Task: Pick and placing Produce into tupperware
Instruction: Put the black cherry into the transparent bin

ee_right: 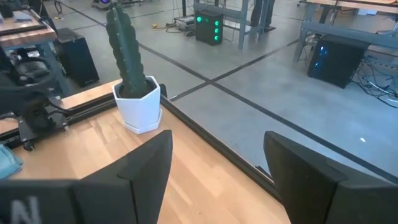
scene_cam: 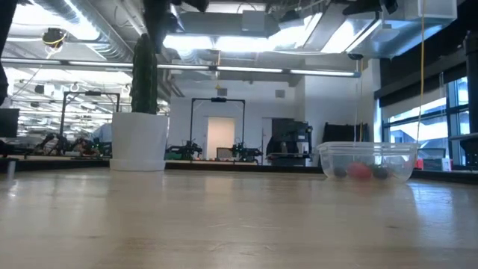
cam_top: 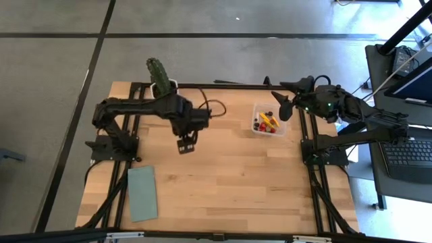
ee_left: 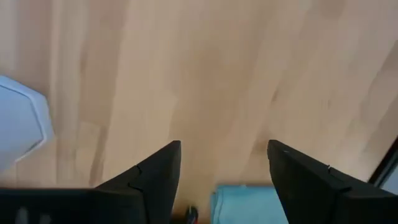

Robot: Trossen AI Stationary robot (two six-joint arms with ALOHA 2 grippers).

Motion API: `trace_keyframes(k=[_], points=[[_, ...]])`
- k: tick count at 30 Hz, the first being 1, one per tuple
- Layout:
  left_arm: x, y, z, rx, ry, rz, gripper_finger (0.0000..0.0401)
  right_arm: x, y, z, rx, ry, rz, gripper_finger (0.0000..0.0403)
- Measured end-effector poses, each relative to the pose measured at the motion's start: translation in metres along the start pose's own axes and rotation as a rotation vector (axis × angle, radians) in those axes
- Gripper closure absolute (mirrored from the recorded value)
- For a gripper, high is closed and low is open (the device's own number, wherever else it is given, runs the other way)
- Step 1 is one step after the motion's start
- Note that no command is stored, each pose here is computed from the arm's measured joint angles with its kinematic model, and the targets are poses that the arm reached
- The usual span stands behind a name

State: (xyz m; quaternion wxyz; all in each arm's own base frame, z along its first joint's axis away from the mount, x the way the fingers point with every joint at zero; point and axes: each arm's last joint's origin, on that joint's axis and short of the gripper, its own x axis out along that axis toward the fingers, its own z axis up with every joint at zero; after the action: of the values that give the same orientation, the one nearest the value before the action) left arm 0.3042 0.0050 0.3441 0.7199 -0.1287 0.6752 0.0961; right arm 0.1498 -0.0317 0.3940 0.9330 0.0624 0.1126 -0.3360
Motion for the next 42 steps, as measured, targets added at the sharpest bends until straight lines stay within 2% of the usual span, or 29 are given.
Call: trace_keyframes(k=[4,7,10,16,22,28,34,39,42], points=[[0.025,-0.01,-0.015,0.072,0.104,0.037,0.0176,0.004,0.002,-0.001,-0.005,0.012,-0.002,0.0148],[0.051,-0.009,-0.024,0.072,0.215,0.064,0.0175,0.008,0.004,-0.002,0.006,0.024,-0.005,0.0148],[0.077,-0.004,-0.034,0.019,0.34,0.054,0.0174,0.012,0.007,-0.004,-0.001,0.037,-0.008,0.0148],[0.128,0.01,-0.065,-0.059,0.568,0.148,0.0184,0.024,0.014,-0.006,-0.01,0.055,-0.012,0.0148],[0.16,0.022,-0.096,-0.163,0.748,0.18,0.0194,0.037,0.022,-0.008,-0.019,0.064,-0.014,0.0148],[0.18,0.028,-0.114,-0.17,0.804,0.179,0.0202,0.041,0.024,-0.007,-0.037,0.055,-0.011,0.0148],[0.19,0.028,-0.12,-0.08,0.789,0.14,0.021,0.04,0.024,-0.005,-0.028,0.036,-0.008,0.0148],[0.197,0.022,-0.12,-0.055,0.77,0.088,0.0217,0.04,0.024,-0.005,-0.028,0.037,-0.008,0.0148],[0.203,0.018,-0.12,-0.026,0.782,0.098,0.022,0.04,0.024,-0.005,-0.029,0.037,-0.008,0.0148]])
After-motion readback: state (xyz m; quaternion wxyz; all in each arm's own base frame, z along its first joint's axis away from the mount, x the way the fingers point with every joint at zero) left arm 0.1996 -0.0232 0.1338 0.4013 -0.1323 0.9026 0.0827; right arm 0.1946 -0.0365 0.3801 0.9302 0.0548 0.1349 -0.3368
